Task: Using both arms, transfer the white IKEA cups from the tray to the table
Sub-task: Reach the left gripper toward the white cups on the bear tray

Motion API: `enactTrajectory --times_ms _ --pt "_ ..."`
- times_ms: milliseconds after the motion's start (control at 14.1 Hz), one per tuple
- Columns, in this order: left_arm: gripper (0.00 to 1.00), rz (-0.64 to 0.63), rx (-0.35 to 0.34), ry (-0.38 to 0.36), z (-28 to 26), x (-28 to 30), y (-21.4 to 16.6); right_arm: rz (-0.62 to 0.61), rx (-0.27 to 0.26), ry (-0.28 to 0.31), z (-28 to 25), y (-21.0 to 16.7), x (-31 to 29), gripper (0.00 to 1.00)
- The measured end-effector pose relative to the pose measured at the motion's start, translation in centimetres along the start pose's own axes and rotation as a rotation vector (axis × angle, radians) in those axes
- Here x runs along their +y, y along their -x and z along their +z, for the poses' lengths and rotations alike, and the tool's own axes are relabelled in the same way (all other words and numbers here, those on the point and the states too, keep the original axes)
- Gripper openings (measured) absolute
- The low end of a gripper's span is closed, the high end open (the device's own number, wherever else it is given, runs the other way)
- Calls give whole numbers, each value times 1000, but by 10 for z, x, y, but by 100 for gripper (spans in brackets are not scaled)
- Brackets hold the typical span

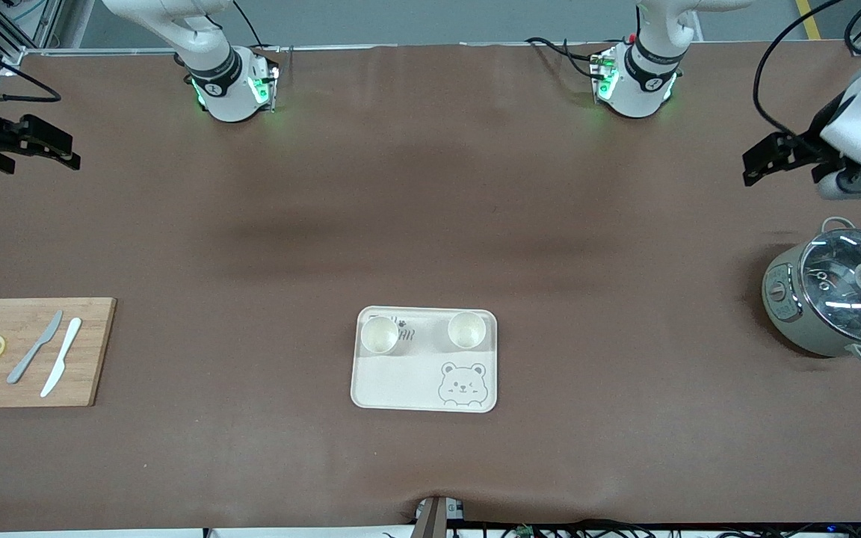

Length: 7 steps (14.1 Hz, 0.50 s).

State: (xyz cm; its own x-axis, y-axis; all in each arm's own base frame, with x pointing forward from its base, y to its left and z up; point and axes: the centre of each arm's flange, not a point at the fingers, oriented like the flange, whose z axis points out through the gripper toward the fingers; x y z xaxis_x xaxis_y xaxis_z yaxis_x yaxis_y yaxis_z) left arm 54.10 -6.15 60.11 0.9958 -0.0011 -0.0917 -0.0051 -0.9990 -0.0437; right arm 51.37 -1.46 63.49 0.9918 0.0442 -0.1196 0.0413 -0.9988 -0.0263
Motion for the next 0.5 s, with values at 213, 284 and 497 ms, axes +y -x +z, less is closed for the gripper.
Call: enactTrajectory --times_ms 213,284,497 --pt "100 79 6 5 46 60 -37 1 1 1 0 -1 1 100" --pt "100 84 21 11 60 81 -48 1 2 1 0 -1 1 100" --pt "100 29 67 38 105 140 -74 5 12 2 -3 -1 3 100"
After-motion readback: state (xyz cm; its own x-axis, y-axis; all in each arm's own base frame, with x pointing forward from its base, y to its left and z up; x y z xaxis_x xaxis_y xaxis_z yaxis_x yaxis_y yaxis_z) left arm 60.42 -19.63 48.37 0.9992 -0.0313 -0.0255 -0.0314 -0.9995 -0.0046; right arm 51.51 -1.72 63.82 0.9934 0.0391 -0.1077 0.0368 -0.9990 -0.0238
